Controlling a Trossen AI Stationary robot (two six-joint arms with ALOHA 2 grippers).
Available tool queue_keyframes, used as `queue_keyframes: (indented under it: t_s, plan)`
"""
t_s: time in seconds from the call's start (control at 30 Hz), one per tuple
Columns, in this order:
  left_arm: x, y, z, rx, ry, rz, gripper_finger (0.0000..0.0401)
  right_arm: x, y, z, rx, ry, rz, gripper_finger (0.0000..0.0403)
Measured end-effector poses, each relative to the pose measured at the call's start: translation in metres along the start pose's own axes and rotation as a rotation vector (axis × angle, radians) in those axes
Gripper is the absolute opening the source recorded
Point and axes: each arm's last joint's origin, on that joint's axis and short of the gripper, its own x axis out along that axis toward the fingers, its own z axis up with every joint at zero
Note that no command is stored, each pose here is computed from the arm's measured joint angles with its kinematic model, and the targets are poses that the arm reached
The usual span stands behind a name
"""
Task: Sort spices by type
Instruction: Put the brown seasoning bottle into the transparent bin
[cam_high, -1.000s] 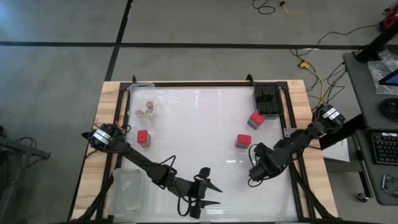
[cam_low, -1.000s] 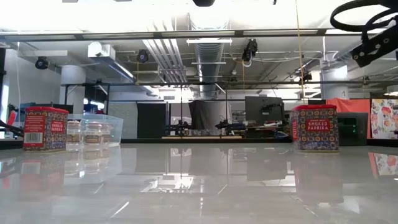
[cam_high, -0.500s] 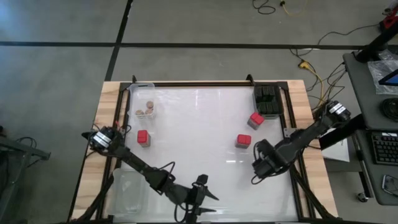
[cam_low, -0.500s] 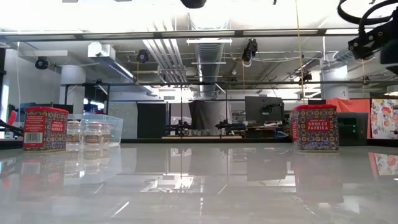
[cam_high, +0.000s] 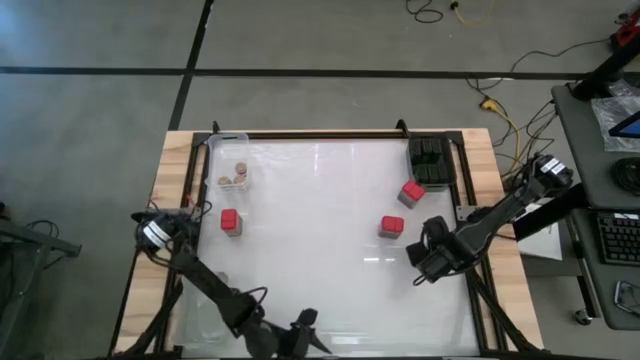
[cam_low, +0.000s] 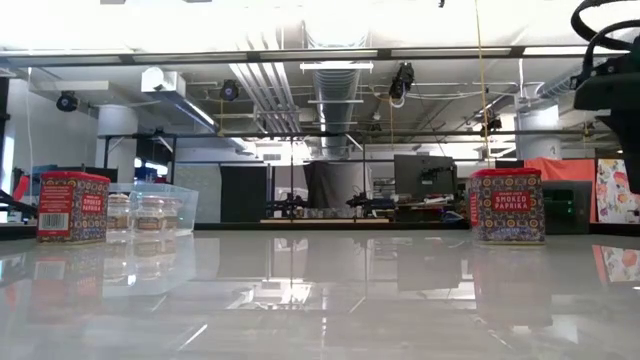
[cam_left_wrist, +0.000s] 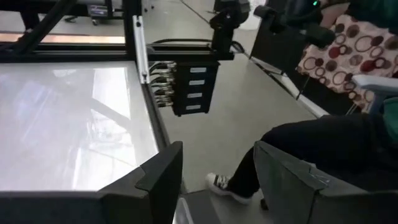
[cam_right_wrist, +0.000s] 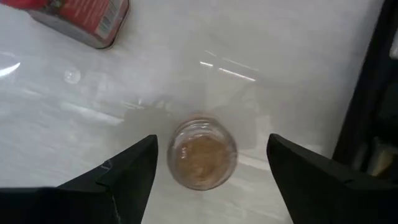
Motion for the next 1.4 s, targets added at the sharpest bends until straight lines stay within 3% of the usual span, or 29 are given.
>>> queue_keyframes:
  t_s: [0.17,0.47,0.83,1.0,1.23,1.4]
  plan:
    - [-0.001,-0.003,-0.001,0.030,0.003,-0.007,0.0182,0.007,0.011,-0.006,0.023,0.014,0.027,0.0275]
    - [-0.001,-0.002,-0.002,0.040,0.012,0.000,0.0182,0.021,0.019,-0.013,0.029,0.034,-0.038,0.0267]
    - [-0.001,-0.002,-0.002,0.035,0.025,0.001,0.0182,0.022,0.019,-0.011,0.001,0.008,-0.038,0.0215]
    - [-0.004,-0.001,-0.004,0.053,0.109,-0.027,0.0182,0.024,0.021,-0.012,-0.045,-0.001,-0.041,0.0196]
    - [-0.008,0.001,-0.004,0.043,0.172,-0.006,0.0182,0.019,0.029,-0.013,-0.109,0.011,0.022,0.0189]
    - [-0.016,0.004,-0.004,0.015,0.272,0.007,0.0182,-0.003,0.046,-0.016,-0.197,0.029,0.104,0.0189]
